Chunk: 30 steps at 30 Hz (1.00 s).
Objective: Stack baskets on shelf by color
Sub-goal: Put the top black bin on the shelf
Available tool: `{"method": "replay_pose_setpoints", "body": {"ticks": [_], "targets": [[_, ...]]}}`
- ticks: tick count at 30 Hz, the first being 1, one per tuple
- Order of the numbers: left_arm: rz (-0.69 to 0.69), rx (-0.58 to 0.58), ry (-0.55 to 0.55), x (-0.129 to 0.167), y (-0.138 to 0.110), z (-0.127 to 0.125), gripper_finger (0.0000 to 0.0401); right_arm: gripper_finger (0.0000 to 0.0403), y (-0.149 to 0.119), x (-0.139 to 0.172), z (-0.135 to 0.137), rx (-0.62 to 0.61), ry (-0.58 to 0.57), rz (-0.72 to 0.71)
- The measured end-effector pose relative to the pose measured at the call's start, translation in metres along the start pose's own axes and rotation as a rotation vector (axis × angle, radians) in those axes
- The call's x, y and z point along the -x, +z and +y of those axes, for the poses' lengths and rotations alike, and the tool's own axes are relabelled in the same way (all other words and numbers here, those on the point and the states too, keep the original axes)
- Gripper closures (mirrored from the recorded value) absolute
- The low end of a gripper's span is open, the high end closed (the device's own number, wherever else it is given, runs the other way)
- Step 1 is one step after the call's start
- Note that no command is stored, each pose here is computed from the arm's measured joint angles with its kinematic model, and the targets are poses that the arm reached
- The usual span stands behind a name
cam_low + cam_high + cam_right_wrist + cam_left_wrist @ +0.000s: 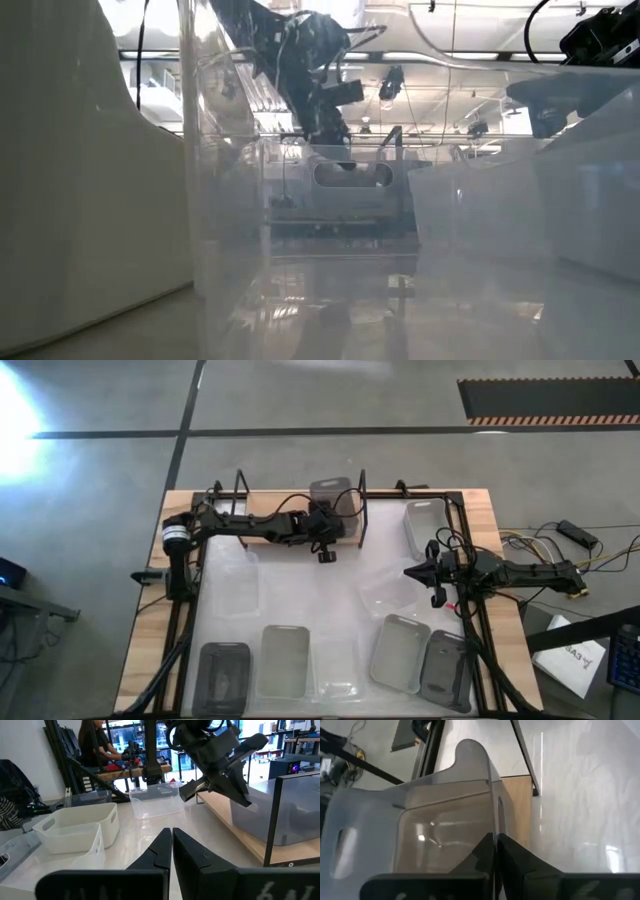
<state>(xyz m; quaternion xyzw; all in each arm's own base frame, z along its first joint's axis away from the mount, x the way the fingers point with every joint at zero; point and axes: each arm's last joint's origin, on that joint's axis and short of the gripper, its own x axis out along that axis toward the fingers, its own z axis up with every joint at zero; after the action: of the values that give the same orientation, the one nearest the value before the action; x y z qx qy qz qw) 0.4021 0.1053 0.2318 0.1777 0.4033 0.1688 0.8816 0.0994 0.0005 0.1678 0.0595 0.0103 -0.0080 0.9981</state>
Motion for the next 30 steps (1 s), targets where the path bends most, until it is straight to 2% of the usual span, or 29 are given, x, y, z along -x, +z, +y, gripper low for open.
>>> {"method": "replay_pose_setpoints", "body": {"ticks": [3,11,18,21,24,30], "targets": [[0.001,-0.028,-0.001,0.000,-0.001,0.000,0.0376,0.0394,0.000,0.000,0.000,0.000,0.000,0.000],[-0.034,-0.026,-0.035,0.003,0.005,0.001,0.0288,0.0394,0.000,0.000,0.000,0.000,0.000,0.000],[-0.046,-0.012,-0.036,0.029,0.017,0.010,0.0224,0.0394,0.000,0.000,0.000,0.000,0.000,0.000],[-0.033,0.105,0.036,0.049,0.020,0.020,0.0215,0.0394,0.000,0.000,0.000,0.000,0.000,0.000],[0.030,0.239,0.154,0.058,0.011,0.036,0.0220,0.0394,0.000,0.000,0.000,0.000,0.000,0.000],[0.143,0.488,0.271,0.044,-0.022,0.069,0.0276,0.0394,0.000,0.000,0.000,0.000,0.000,0.000]]}}
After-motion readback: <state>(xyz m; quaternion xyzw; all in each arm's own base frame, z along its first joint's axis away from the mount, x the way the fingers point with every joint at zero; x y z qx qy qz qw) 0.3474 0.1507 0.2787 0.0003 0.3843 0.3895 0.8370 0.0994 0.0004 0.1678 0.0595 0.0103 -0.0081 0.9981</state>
